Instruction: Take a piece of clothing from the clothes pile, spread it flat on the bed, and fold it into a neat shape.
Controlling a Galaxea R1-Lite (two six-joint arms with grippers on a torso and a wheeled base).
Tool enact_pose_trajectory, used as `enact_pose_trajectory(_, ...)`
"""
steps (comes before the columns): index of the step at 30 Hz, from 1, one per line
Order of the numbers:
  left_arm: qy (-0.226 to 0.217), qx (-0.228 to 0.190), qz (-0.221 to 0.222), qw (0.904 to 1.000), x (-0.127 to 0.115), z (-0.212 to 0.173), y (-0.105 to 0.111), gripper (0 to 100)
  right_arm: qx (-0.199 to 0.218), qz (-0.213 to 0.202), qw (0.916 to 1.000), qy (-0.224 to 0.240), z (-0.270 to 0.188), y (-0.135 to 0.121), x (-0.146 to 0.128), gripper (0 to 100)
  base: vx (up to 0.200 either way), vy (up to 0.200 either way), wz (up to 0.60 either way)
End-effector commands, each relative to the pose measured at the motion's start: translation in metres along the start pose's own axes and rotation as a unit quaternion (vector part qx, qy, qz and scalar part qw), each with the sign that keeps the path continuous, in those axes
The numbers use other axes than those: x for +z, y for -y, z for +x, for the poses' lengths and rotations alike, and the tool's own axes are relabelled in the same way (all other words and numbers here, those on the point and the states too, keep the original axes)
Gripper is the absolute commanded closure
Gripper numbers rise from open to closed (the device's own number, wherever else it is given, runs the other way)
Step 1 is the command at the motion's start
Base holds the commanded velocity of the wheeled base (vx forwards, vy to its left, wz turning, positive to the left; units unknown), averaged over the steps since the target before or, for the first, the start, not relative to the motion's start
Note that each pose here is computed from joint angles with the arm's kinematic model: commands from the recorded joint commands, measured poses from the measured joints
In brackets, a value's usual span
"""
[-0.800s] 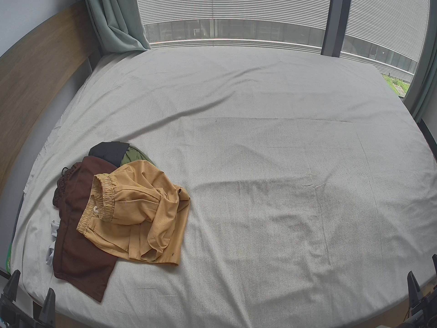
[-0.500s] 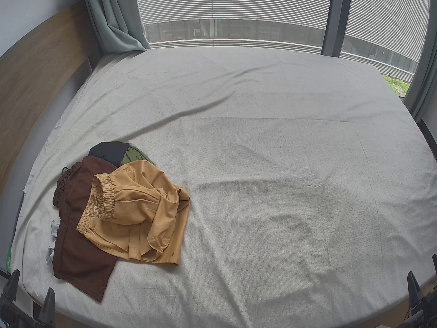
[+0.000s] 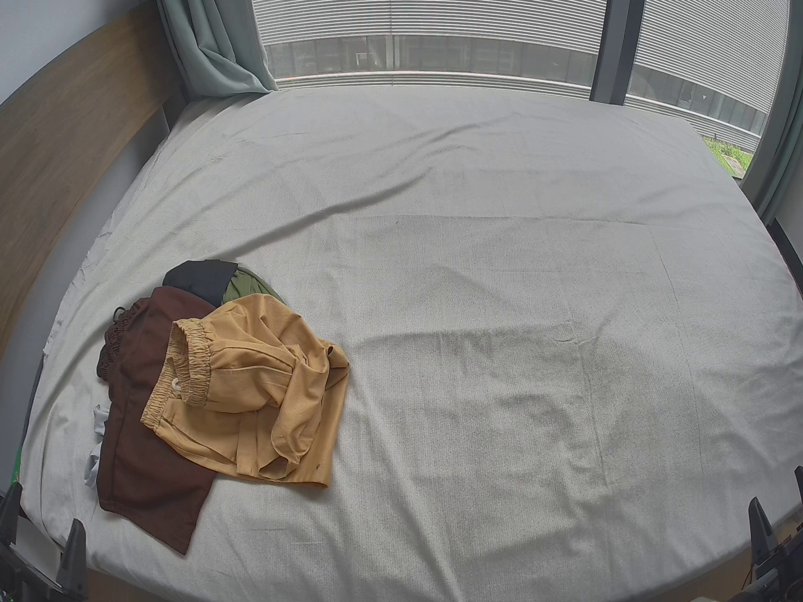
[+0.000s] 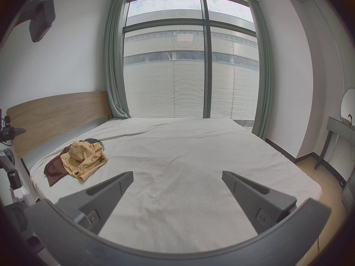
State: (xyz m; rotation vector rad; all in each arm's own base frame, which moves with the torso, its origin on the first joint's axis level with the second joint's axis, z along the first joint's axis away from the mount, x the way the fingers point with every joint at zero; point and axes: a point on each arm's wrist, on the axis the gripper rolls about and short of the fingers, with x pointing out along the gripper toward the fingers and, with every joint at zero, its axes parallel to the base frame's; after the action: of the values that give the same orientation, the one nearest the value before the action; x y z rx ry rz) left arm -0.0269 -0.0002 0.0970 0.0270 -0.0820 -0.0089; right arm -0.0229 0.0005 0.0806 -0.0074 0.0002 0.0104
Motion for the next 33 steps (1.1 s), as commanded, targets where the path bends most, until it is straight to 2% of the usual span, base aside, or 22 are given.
enact_pose_trajectory(1, 0.001, -0.023, -0.002, 0.9997, 0.004, 0.000, 0.001, 0, 0.000, 0.000, 1.0000, -0.004, 0.001, 0.000, -0.005, 0, 0.000, 0.000, 0.00)
enact_pose_trajectory(3, -0.003, -0.030, -0.005, 0.9995, 0.010, 0.001, 0.001, 0, 0.000, 0.000, 1.0000, -0.004, 0.001, 0.000, -0.005, 0, 0.000, 0.000, 0.00)
enact_pose_trajectory(5, -0.004, -0.041, -0.012, 0.9991, 0.029, 0.005, 0.000, 0, 0.000, 0.000, 1.0000, -0.004, 0.001, 0.000, -0.005, 0, 0.000, 0.000, 0.00)
enact_pose_trajectory(8, -0.016, -0.045, -0.017, 0.9987, 0.044, 0.013, -0.001, 0, 0.000, 0.000, 1.0000, -0.004, 0.001, 0.000, -0.005, 0, 0.000, 0.000, 0.00)
enact_pose_trajectory(14, -0.035, -0.051, -0.026, 0.9978, 0.060, 0.033, -0.001, 0, 0.000, 0.000, 1.0000, -0.004, 0.001, 0.000, -0.005, 0, 0.000, 0.000, 0.00)
enact_pose_trajectory(18, -0.046, -0.064, -0.033, 0.9964, 0.065, 0.043, 0.000, 0, 0.000, 0.000, 1.0000, -0.004, 0.001, 0.000, -0.005, 0, 0.000, 0.000, 0.00)
enact_pose_trajectory(23, -0.088, -0.095, -0.078, 0.9885, 0.071, 0.063, 0.003, 0, 0.000, 0.000, 1.0000, -0.004, 0.001, 0.000, -0.005, 0, 0.000, 0.000, 0.00)
enact_pose_trajectory(31, -0.115, -0.123, -0.107, 0.9798, 0.072, 0.079, 0.007, 0, 0.000, 0.000, 1.0000, -0.004, 0.001, 0.000, -0.005, 0, 0.000, 0.000, 0.00)
enact_pose_trajectory(33, -0.140, -0.126, -0.117, 0.9750, 0.069, 0.088, 0.009, 0, 0.000, 0.000, 1.0000, -0.004, 0.001, 0.000, -0.005, 0, 0.000, 0.000, 0.00)
